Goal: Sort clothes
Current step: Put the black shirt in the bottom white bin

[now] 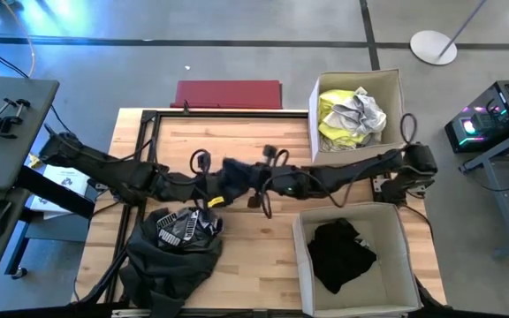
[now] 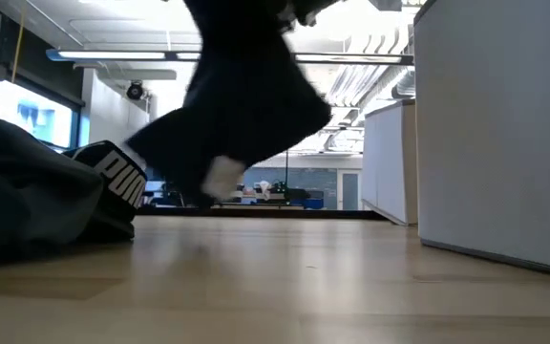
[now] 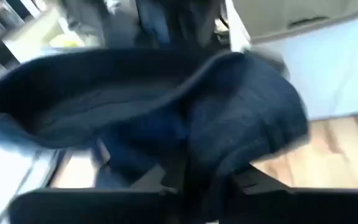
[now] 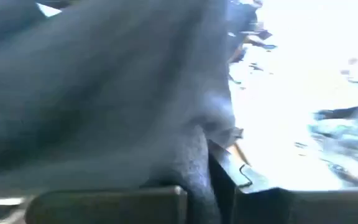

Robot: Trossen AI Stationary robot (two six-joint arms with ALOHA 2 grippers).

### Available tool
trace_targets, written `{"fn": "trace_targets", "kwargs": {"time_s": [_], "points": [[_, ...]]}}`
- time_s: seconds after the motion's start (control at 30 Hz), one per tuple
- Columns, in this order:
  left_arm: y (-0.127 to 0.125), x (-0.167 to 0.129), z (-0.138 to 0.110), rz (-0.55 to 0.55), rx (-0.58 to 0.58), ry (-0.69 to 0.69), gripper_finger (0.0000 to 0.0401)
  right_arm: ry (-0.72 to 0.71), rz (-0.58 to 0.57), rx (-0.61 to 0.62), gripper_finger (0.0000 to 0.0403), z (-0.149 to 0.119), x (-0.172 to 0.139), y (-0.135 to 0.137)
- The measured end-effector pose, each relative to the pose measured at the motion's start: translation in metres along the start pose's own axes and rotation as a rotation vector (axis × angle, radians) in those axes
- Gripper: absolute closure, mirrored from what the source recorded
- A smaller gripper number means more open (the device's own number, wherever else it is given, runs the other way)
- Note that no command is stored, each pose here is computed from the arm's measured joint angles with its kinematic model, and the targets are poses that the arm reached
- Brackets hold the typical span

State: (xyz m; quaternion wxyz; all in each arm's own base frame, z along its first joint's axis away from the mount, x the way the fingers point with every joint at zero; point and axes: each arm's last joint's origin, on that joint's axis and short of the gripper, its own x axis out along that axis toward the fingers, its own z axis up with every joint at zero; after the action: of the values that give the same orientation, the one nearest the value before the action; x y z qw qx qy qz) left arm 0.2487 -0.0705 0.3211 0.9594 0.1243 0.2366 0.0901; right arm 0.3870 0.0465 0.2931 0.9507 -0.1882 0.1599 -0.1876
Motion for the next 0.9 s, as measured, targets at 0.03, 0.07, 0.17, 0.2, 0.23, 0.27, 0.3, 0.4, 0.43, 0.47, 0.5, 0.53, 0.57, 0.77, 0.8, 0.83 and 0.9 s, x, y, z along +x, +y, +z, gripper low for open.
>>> {"fn": "trace_targets", "kwargs": {"time_s": [0.03, 0.07, 0.17, 0.2, 0.23, 0.27, 0.3, 0.4, 0.43, 0.47, 0.5, 0.53, 0.57, 0.77, 0.8, 0.83, 0.9], "points": [[0.000, -0.003, -0.003, -0.007, -0.011, 0.024, 0.0347, 0.008, -0.042, -0.020, 0.0384, 0.005, -0.009, -0.001], [0.000, -0.006, -0.007, -0.011, -0.020, 0.063, 0.0337, 0.018, -0.082, -0.043, 0.0390, 0.010, -0.020, -0.002], [0.002, -0.014, -0.021, -0.008, -0.070, 0.192, 0.0314, 0.016, -0.171, -0.096, 0.0398, 0.029, -0.060, -0.004], [0.003, -0.018, -0.026, -0.002, -0.091, 0.238, 0.0309, -0.008, -0.183, -0.088, 0.0396, 0.037, -0.075, -0.004], [0.003, -0.021, -0.030, 0.006, -0.117, 0.277, 0.0306, -0.040, -0.175, -0.080, 0.0395, 0.045, -0.092, -0.003], [0.003, -0.023, -0.034, 0.016, -0.142, 0.310, 0.0304, -0.079, -0.149, -0.077, 0.0395, 0.052, -0.110, -0.002], [0.003, -0.025, -0.038, 0.029, -0.163, 0.332, 0.0303, -0.121, -0.111, -0.079, 0.0397, 0.059, -0.129, 0.001], [-0.001, -0.027, -0.050, 0.072, -0.171, 0.369, 0.0303, -0.210, -0.005, -0.097, 0.0400, 0.073, -0.184, 0.004], [-0.003, -0.026, -0.052, 0.083, -0.167, 0.369, 0.0302, -0.222, 0.023, -0.095, 0.0400, 0.076, -0.204, 0.003], [-0.004, -0.026, -0.055, 0.089, -0.157, 0.371, 0.0302, -0.224, 0.035, -0.083, 0.0400, 0.079, -0.222, 0.000], [-0.005, -0.026, -0.056, 0.090, -0.149, 0.373, 0.0302, -0.220, 0.036, -0.063, 0.0401, 0.081, -0.239, -0.004], [-0.007, -0.025, -0.057, 0.091, -0.145, 0.370, 0.0302, -0.211, 0.025, -0.043, 0.0401, 0.083, -0.258, -0.009], [-0.008, -0.025, -0.058, 0.092, -0.142, 0.371, 0.0302, -0.202, 0.005, -0.022, 0.0401, 0.083, -0.274, -0.013], [-0.012, -0.023, -0.064, 0.094, -0.138, 0.366, 0.0302, -0.242, 0.045, 0.112, 0.0402, 0.077, -0.340, -0.027], [-0.012, -0.022, -0.065, 0.095, -0.138, 0.365, 0.0302, -0.246, 0.066, 0.136, 0.0402, 0.074, -0.344, -0.026], [-0.012, -0.022, -0.066, 0.096, -0.139, 0.363, 0.0302, -0.247, 0.085, 0.155, 0.0402, 0.070, -0.346, -0.025], [-0.013, -0.021, -0.067, 0.096, -0.141, 0.360, 0.0302, -0.220, 0.174, 0.195, 0.0402, 0.058, -0.345, -0.019]]}}
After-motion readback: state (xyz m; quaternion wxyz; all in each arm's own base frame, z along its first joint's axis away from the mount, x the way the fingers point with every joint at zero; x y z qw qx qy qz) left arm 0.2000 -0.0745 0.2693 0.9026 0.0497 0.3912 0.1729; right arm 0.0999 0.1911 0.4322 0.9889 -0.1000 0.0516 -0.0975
